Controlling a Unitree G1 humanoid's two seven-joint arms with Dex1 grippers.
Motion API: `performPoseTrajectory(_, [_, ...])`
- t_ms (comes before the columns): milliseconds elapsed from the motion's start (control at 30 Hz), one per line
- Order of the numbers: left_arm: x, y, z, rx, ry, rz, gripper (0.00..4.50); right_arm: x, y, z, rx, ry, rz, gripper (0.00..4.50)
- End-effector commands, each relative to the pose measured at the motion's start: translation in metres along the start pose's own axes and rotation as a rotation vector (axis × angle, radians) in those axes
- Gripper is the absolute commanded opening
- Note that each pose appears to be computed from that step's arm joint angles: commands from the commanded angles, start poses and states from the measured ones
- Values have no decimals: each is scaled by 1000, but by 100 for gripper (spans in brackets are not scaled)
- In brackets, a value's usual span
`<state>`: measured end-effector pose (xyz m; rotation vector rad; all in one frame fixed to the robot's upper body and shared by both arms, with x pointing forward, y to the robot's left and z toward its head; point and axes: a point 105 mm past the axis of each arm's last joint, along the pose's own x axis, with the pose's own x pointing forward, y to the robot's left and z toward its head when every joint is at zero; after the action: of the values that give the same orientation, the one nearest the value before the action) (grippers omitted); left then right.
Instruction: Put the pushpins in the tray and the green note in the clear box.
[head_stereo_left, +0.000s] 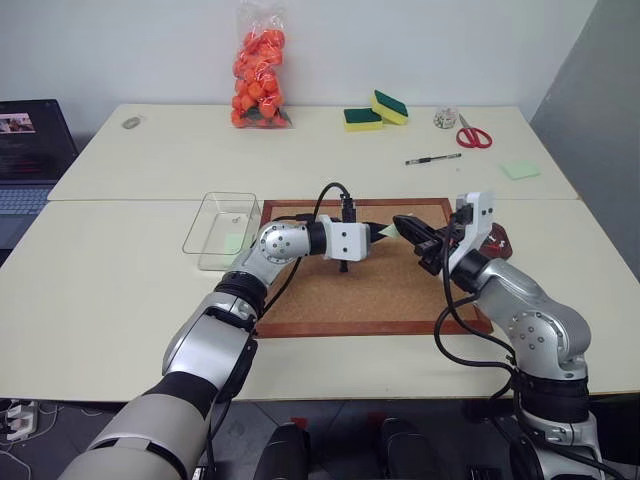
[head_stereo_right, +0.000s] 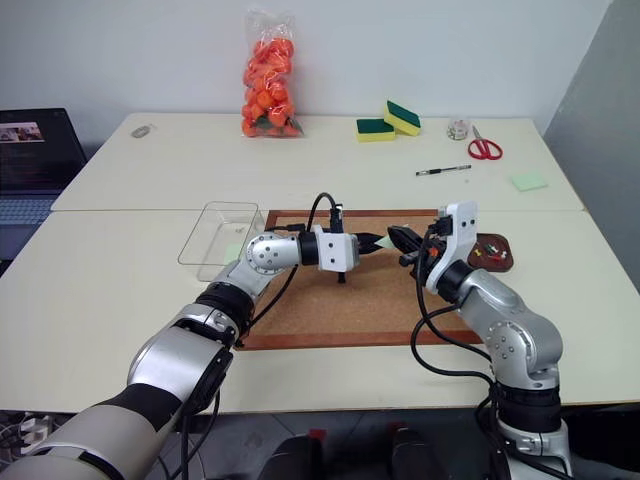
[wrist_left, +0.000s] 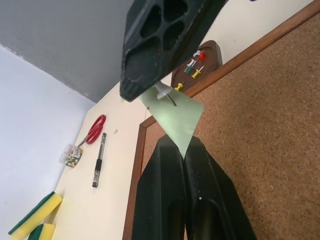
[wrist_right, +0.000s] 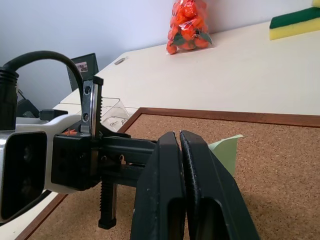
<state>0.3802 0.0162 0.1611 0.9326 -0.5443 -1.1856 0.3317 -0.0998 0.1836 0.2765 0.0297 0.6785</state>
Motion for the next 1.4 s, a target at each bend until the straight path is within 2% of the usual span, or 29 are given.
performPoseTrajectory(33, [0,10,6,42,-15,18,0,-4,11,17,-26,-57,34,0])
performPoseTrajectory(500, [1,7,4,23,-11,-1,0,-8,20,21,3,-89,62,0])
performPoseTrajectory(733, [-2,12,4,12,-11,25,0,-17,12,30,-44,-108,26,0])
performPoseTrajectory(867, [-6,15,1,-41,-13,43,0,-37,-9,36,-162,-99,-79,0])
performPoseTrajectory(1133, [-12,15,2,-65,-26,29,0,-69,-88,32,-318,-8,-415,0])
performPoseTrajectory(1167, [-11,15,2,-66,-29,26,0,-68,-103,30,-327,10,-462,23])
performPoseTrajectory(1200, [-10,14,3,-66,-32,24,0,-67,-115,28,-336,26,-497,23])
performPoseTrajectory(1267, [-9,14,4,-66,-35,22,0,-65,-132,25,-351,50,-537,66])
performPoseTrajectory(1400, [-10,15,5,-64,-36,24,0,-59,-151,22,-362,74,-560,177])
